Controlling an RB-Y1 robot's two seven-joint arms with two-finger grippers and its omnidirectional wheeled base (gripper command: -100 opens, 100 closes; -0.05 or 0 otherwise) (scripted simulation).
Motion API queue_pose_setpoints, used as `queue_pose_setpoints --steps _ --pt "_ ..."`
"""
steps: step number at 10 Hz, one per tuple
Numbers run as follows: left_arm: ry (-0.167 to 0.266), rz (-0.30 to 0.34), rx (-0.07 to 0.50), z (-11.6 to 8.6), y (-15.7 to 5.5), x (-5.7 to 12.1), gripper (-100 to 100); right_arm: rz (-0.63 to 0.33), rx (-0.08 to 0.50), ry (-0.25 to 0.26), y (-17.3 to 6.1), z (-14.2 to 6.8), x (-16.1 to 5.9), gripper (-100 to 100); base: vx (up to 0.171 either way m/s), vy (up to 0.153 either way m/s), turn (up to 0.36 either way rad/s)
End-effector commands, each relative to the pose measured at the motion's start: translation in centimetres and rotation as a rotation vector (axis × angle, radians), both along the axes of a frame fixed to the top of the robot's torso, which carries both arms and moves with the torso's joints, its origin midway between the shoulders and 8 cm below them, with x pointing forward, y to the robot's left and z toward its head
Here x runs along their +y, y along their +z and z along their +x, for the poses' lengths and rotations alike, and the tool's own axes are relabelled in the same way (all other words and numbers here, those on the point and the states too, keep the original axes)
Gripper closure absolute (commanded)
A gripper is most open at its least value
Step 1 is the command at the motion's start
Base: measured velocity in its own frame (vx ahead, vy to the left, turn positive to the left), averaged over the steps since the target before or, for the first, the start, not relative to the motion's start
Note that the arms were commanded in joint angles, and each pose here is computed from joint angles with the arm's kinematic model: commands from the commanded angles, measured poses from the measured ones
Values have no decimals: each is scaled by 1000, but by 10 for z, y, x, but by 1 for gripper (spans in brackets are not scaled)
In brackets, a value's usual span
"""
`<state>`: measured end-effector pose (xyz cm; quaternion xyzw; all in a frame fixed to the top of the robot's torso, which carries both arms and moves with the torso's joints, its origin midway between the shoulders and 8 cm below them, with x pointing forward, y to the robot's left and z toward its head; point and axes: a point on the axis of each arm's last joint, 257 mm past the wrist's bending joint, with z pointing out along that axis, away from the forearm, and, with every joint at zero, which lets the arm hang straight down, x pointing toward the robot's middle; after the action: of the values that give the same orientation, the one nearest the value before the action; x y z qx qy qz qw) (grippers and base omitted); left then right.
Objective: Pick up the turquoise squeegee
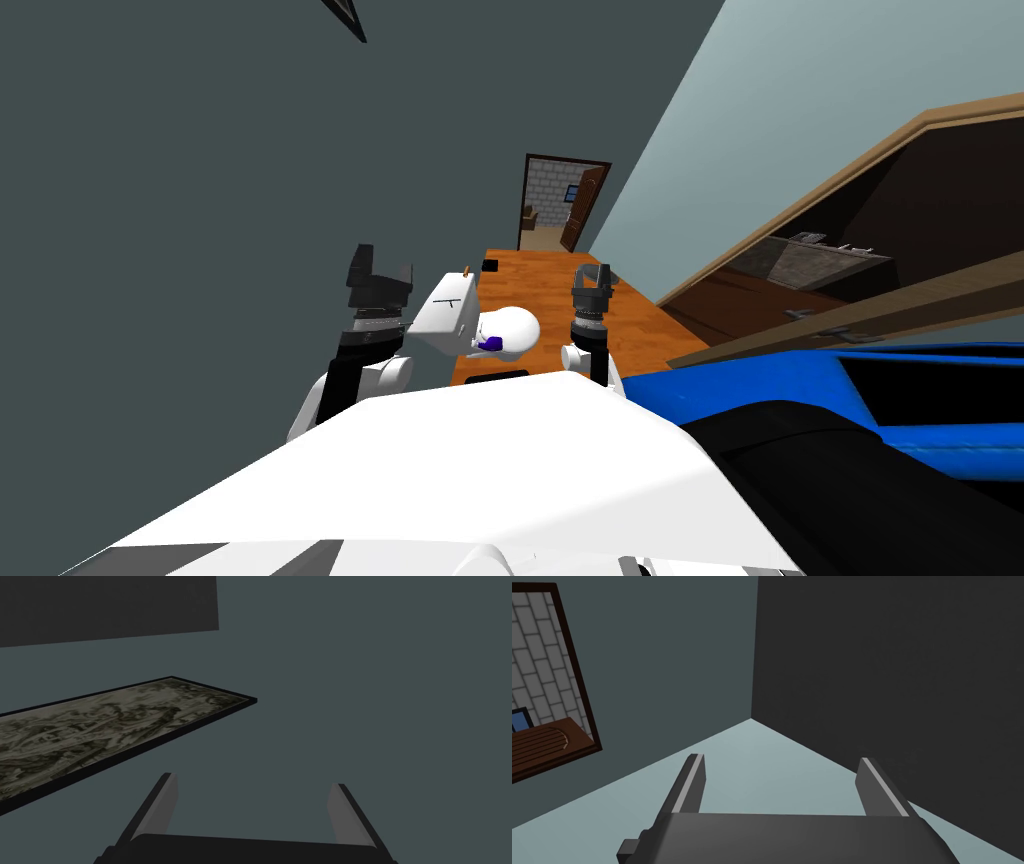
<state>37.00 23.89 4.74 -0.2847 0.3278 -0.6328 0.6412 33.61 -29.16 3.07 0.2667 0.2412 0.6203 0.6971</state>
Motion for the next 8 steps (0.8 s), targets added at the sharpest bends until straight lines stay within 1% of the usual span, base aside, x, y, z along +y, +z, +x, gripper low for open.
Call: queue_pose_setpoints --steps 1,2,3,4,5,6,7,8 --pt "-4 0 49 10 -11 -3 -100 0 0 0 0 0 0 0 6 28 -58" --pt "0 -2 73 14 -16 -2 -100 0 0 0 0 0 0 0 6 23 -37" --pt "-7 -2 99 20 -21 -5 -100 0 0 0 0 0 0 0 5 24 -52" --pt "-1 -4 128 24 -28 -3 -100 0 0 0 0 0 0 0 6 22 -36" --pt "-9 -3 152 30 -33 -7 -100 0 0 0 0 0 0 0 16 27 -55" --pt "-3 -5 183 33 -40 -5 -100 0 0 0 0 0 0 0 11 24 -40" --pt "-1 -6 193 35 -42 -5 -100 0 0 0 0 0 0 0 3 10 -1" --pt "-8 -7 221 40 -48 -8 -100 0 0 0 0 0 0 0 9 17 -62"
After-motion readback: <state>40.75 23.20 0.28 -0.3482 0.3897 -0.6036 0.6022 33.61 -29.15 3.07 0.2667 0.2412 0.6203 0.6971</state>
